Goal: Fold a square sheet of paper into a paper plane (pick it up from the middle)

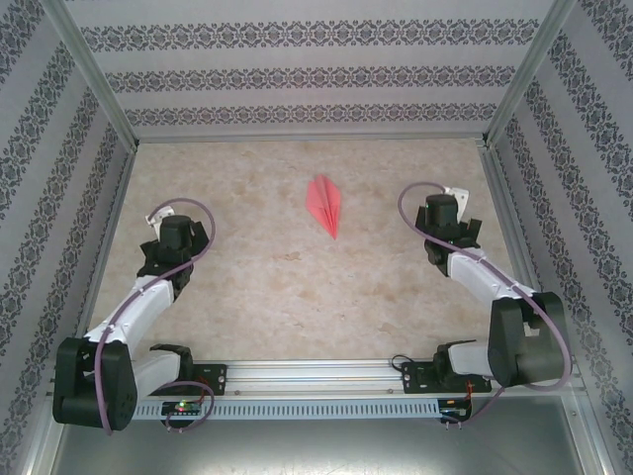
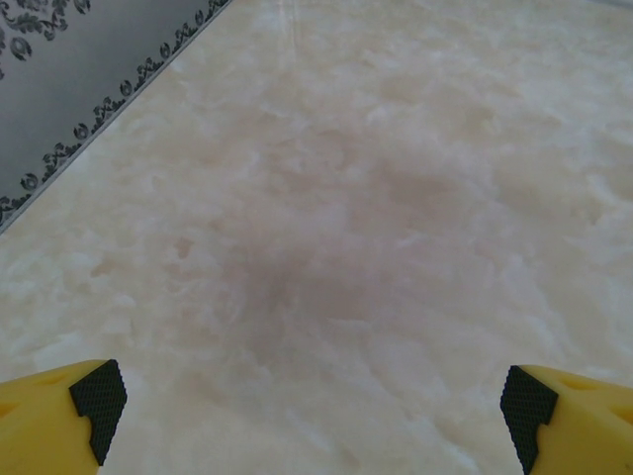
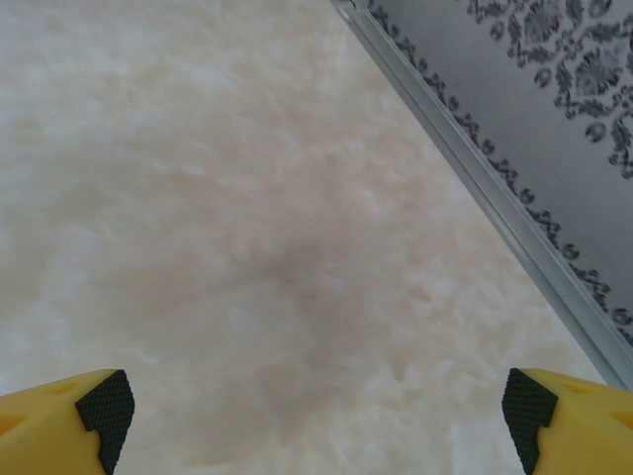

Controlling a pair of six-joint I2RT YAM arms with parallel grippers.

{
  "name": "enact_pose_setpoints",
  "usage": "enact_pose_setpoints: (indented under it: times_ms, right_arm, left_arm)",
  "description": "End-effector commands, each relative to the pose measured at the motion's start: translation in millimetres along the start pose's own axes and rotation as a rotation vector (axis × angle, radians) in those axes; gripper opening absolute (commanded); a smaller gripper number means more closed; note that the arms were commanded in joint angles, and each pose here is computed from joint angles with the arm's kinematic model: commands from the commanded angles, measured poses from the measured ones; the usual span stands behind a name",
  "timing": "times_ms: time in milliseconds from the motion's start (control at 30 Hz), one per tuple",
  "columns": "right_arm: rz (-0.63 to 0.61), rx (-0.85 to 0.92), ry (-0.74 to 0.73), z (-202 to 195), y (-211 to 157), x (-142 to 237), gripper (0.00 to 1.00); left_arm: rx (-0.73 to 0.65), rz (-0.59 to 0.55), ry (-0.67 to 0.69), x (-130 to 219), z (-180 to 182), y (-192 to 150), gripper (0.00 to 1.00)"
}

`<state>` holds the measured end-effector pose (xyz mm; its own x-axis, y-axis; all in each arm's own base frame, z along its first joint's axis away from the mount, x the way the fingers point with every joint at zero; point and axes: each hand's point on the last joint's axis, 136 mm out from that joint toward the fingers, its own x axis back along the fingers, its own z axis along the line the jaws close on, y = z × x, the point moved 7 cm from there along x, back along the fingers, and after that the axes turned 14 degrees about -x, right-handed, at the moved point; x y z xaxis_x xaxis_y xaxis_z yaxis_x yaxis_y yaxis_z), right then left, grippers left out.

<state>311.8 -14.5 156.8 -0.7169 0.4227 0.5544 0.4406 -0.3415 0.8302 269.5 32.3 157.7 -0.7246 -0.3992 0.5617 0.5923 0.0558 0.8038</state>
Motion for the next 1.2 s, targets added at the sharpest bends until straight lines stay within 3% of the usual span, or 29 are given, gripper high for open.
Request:
enact_pose_setpoints:
  times_ms: [0,267,533,700,867,1167]
  right_arm:
    - [-0.142,-0.002,0.026,3.8,8.9,-7.3,0.98]
    - [-0.203,0.045,0.303,19.0,-5.3,-10.1,0.98]
    - [-0.25,0.081,0.5,28.8,-23.7,-10.7,0.98]
    - [-0.252,0.087,0.509,30.1,-24.6,-11.7,0.98]
    - [-0.173,0.04,0.475,22.1,-21.7,-23.7,0.98]
    - [-0.176,0.037,0.478,21.9,-21.1,-23.7,0.98]
  left_arm:
    - [-0.013,-0.17,-0.034,-4.7,-1.6,14.8,1.0]
    - [-0.166,-0.335,-0.223,-19.2,-29.0,5.0,1.0]
    - [-0.201,-0.365,-0.291,-40.6,-44.2,1.4,1.0]
    - [-0.205,-0.331,-0.291,-55.3,-50.0,-4.2,1.0]
    - [-0.224,-0.273,-0.294,-63.9,-53.5,-2.2,1.0]
    - [-0.231,-0.28,-0.304,-63.4,-55.3,-1.7,1.0]
